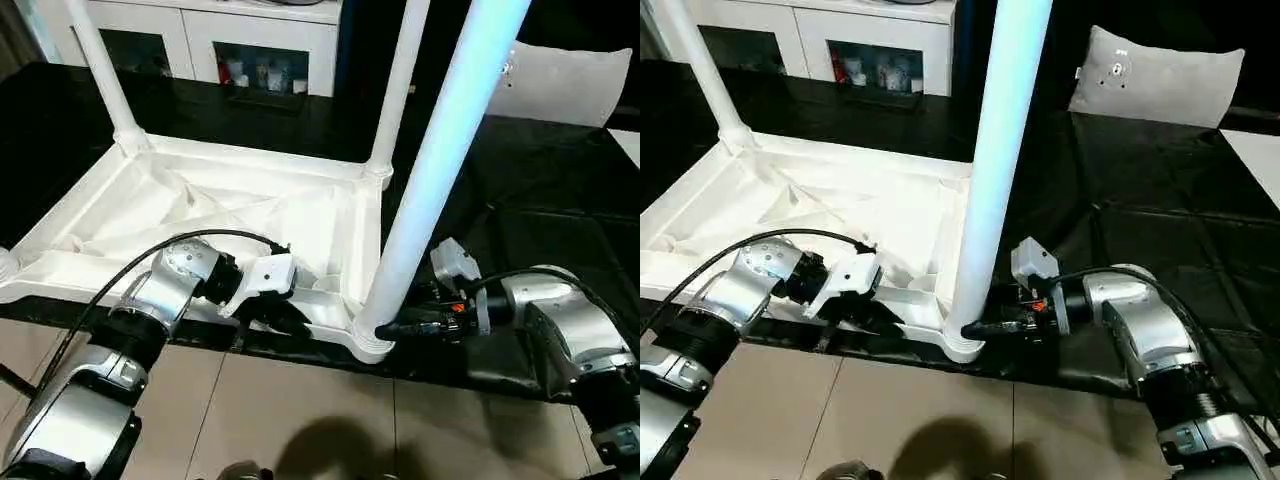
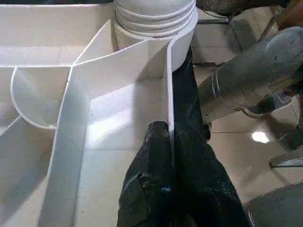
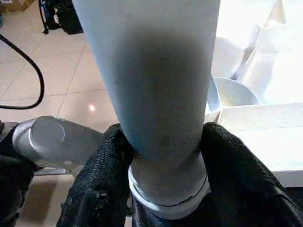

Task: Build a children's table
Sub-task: Rotate leg to tighten

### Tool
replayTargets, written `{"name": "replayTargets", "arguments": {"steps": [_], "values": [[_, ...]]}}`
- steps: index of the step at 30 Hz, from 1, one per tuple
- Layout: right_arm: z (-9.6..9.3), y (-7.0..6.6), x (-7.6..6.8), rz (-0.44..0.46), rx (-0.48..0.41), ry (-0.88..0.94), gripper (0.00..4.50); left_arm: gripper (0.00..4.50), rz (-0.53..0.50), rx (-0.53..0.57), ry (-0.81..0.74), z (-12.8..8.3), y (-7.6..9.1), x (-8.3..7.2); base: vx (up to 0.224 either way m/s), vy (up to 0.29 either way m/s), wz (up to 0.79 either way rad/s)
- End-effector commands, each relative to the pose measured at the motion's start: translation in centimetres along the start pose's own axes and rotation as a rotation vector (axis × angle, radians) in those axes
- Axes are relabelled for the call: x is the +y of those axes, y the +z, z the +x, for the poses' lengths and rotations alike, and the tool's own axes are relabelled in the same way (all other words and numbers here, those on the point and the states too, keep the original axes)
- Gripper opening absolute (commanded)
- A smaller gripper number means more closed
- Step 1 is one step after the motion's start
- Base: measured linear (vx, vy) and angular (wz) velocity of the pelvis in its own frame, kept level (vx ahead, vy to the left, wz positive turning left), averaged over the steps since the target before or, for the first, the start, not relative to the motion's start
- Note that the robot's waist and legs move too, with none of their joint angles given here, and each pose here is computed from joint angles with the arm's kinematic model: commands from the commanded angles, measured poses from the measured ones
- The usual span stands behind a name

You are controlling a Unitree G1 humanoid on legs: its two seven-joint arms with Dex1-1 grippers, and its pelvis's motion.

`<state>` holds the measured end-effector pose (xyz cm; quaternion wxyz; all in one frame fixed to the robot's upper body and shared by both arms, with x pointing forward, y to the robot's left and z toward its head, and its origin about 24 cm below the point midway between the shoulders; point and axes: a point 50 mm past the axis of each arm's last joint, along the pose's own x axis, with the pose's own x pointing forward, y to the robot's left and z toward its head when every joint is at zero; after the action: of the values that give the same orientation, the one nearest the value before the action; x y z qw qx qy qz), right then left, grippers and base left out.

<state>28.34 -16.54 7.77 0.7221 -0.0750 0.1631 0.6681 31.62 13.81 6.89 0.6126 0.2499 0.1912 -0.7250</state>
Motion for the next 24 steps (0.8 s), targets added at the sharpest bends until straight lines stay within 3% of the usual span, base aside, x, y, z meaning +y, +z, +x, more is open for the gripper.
{"name": "replayTargets", "arguments": {"steps": [1, 7, 13, 17, 20, 23, 24], "values": [[0.8, 0.2, 0.9, 0.02, -0.045, 0.06, 1.92, 0.0, 0.024, -0.063, 0.024, 0.2, 1.5, 0.4, 0.0, 0.0, 0.0], [1.8, 0.5, 1.2, 0.095, -0.128, -0.065, 1.92, 0.0, -0.074, -0.13, 0.16, 0.3, 2.2, 1.3, 0.0, 0.0, 0.0], [5.5, 1.1, -0.1, 0.207, -0.182, -0.408, 1.91, 0.0, -0.183, -0.166, 0.296, 2.4, 3.8, 2.5, 0.0, 0.0, 0.0], [7.0, 1.4, -0.5, 0.204, -0.167, -0.498, 1.91, 0.0, -0.224, -0.176, 0.377, 3.1, 4.6, 3.3, 0.0, 0.0, 0.0], [9.1, 2.2, -2.1, 0.291, -0.184, -0.715, 1.91, 0.0, -0.289, -0.207, 0.487, 4.1, 5.9, 4.4, 0.0, 0.0, 0.0], [10.4, 3.1, -3.0, 0.355, -0.226, -0.812, 1.91, 0.0, -0.317, -0.222, 0.568, 4.5, 6.8, 5.0, 0.0, 0.0, 0.0], [10.7, 3.4, -3.2, 0.385, -0.247, -0.824, 2.25, 0.0, -0.318, -0.219, 0.585, 4.7, 7.0, 5.1, 0.0, 0.0, 0.0]]}}
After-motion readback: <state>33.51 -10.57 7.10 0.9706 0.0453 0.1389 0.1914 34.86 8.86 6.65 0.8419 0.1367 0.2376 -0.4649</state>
